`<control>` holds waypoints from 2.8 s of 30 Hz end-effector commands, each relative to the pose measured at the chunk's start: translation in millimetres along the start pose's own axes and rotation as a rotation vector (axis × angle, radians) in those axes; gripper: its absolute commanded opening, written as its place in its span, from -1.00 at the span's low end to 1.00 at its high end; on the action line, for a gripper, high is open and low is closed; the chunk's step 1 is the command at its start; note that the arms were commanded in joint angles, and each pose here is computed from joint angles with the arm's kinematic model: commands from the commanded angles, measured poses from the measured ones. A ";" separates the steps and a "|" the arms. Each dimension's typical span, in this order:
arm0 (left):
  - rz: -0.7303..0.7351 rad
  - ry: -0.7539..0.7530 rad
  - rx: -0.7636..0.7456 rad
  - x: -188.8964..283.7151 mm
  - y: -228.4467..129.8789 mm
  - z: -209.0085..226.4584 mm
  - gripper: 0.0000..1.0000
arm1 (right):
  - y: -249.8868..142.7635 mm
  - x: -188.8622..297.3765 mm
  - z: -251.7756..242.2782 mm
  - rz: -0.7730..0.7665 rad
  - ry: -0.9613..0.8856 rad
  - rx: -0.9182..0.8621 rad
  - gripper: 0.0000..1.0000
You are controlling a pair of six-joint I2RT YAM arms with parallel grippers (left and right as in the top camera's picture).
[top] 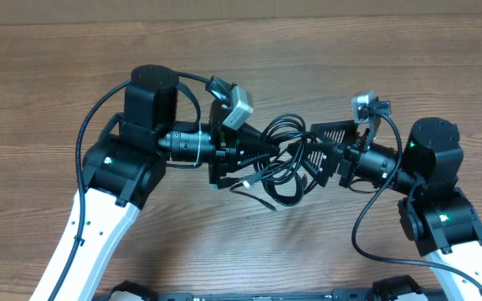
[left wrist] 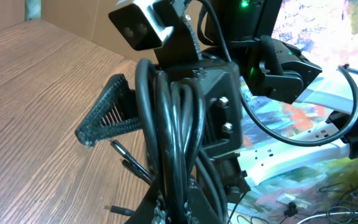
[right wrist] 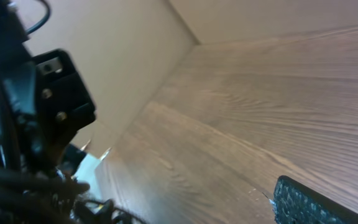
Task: Untangle cables
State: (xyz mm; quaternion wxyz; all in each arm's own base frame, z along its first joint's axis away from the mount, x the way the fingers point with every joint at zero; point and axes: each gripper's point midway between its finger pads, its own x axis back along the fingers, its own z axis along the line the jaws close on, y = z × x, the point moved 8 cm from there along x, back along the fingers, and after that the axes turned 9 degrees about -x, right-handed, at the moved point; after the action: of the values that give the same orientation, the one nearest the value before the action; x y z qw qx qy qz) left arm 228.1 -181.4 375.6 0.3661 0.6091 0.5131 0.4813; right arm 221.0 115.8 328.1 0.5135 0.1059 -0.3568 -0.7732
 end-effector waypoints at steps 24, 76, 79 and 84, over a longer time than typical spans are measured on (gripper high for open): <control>0.000 -0.139 -0.069 -18.7 4.6 -25.9 -0.92 | -25.5 54.3 -101.3 -0.264 -1.121 -0.331 1.00; 0.377 -0.128 -0.465 -18.1 -66.4 -40.1 -0.92 | -39.3 2.9 7.6 0.194 0.295 0.617 0.62; 0.355 -0.099 -0.440 -20.3 -61.1 -36.4 -0.91 | -41.0 3.2 7.0 0.202 0.294 0.602 0.57; 0.305 -0.104 -0.426 -23.0 -53.9 -36.0 -0.92 | -41.2 3.3 7.8 0.202 0.303 0.602 -0.92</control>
State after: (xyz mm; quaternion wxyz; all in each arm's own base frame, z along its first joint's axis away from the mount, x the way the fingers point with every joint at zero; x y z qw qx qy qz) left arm 185.8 -193.0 316.8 0.4115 0.6159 0.2695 0.6153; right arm 187.2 125.9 304.0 0.5846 0.3243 -0.4938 -0.5561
